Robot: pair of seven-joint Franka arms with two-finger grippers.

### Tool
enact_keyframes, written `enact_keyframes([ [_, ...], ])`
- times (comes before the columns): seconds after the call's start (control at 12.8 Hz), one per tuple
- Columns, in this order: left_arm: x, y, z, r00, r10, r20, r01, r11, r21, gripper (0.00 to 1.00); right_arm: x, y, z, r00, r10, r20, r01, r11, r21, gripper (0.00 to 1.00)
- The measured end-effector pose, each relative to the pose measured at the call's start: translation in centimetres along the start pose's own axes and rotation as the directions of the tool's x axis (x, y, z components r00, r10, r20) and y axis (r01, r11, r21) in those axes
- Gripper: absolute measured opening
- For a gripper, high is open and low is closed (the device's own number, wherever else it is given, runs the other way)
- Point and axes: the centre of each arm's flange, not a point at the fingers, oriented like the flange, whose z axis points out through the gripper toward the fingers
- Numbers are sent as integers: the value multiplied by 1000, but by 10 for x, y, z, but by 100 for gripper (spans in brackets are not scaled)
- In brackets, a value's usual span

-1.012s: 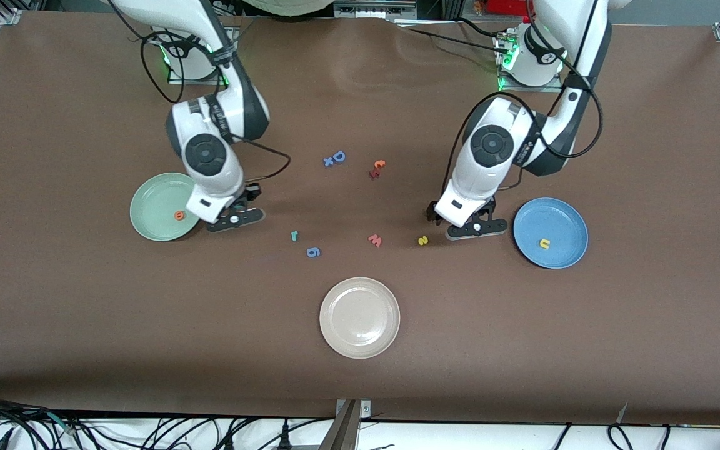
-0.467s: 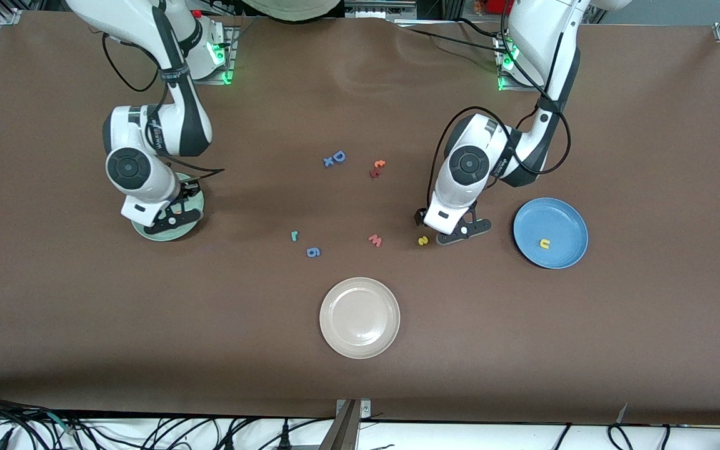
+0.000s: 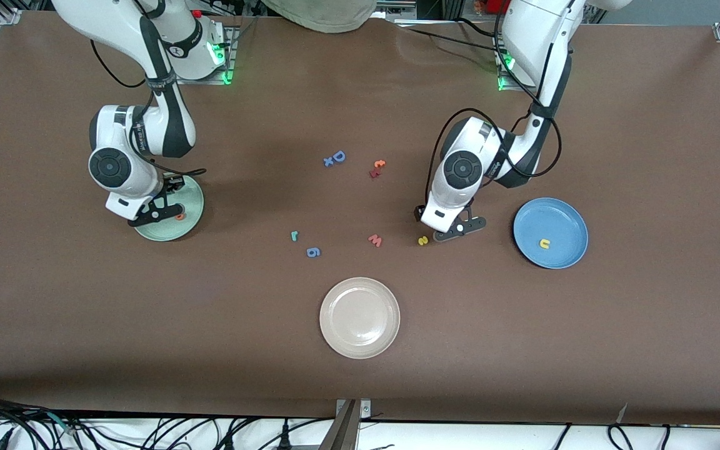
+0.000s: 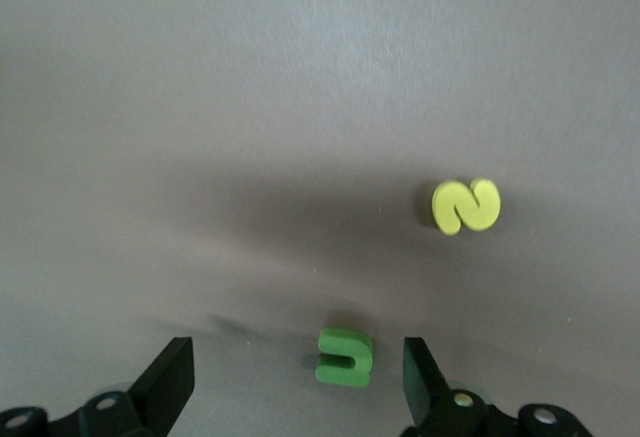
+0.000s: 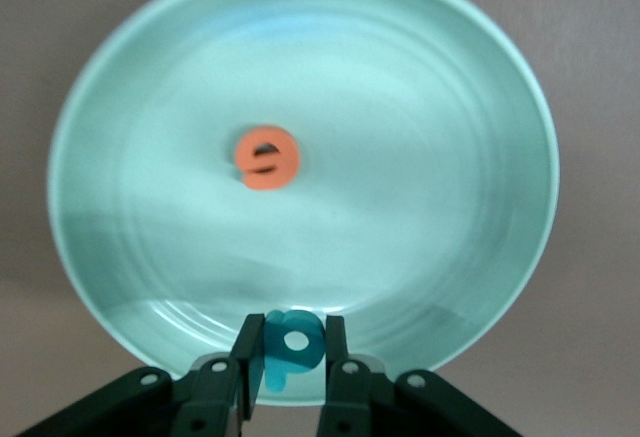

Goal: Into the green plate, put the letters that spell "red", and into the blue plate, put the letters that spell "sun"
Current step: 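Grasp the green u with the left gripper while the right gripper releases the p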

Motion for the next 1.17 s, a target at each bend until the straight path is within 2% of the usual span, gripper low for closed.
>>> enact_keyframes([
  [0.23,-8,5,9,1000,11,11,-11,1000,10,92,0,1,2,1000,0,2,0,1000,0,62],
  [0.47,-16,11,13,1000,22,20,-22,1000,12,92,5,-8,-10,1000,-18,-18,18,1000,1,94],
  [0.54,-18,12,14,1000,24,20,-24,1000,13,92,11,-17,-20,999,-38,-24,38,999,5,98],
  [0.7,-19,13,16,1000,25,18,-25,1000,12,91,28,-48,-54,998,-44,-48,45,998,32,95],
  [0.86,-18,13,19,1000,25,18,-25,1000,13,85,47,-86,-90,996,-5,-88,9,999,48,95],
  [1.01,-18,13,20,1000,25,18,-26,1000,14,85,61,-124,-109,992,38,-119,-32,998,53,89],
  [1.09,-18,13,20,1000,26,18,-26,1000,13,85,68,-142,-113,990,61,-130,-53,997,61,89],
  [1.17,-18,13,20,1000,26,17,-26,1000,13,84,76,-160,-116,986,92,-138,-81,993,86,87],
])
